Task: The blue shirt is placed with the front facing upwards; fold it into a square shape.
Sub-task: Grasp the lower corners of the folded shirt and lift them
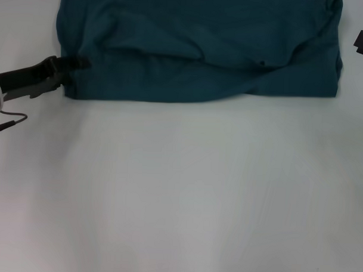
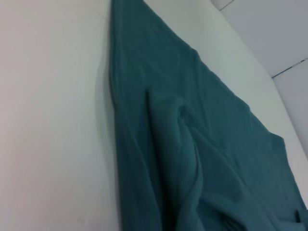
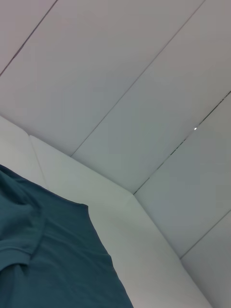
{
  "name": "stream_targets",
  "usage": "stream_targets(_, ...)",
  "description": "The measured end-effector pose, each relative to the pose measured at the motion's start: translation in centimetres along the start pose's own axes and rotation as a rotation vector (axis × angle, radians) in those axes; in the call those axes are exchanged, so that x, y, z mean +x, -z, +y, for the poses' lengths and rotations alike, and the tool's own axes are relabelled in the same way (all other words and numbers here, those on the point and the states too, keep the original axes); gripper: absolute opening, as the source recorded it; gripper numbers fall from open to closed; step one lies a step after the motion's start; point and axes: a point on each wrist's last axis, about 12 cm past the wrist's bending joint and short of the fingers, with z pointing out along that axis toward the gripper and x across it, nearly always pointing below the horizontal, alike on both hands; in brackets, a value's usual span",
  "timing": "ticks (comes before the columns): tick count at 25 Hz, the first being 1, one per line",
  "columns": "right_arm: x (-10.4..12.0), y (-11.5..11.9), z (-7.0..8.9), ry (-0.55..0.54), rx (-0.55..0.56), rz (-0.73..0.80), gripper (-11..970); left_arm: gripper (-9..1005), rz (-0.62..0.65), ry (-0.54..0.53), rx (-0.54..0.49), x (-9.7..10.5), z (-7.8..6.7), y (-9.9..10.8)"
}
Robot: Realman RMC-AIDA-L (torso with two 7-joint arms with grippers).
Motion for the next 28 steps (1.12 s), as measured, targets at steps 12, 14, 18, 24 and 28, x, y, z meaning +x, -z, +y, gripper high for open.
stream_targets(12, 0.2, 0.1, 0.0, -0.003, -0.005, 0.002, 778, 716, 0.031, -0.052, -0.013, 0.6, -0.1, -0.6)
stream_targets(14, 0.2, 0.2, 0.0, -0.005, -0.004, 0.001, 778, 715, 0.039, -0.061, -0.015, 0.6, -0.3, -0.8)
stream_targets(18, 0.3, 0.3, 0.0, -0.008, -0.003, -0.001, 777, 714, 0.057, -0.081, -0.014, 0.7, -0.7, -1.4)
stream_targets(24, 0.3, 0.6, -0.1, -0.012, 0.003, -0.015, 777, 711, 0.074, -0.109, -0.022, 0.6, -1.4, -2.2)
stream_targets(28, 0.3, 1.0, 0.0, -0.014, -0.004, -0.032, 778, 709, 0.071, -0.112, -0.022, 0.2, -1.7, -2.2)
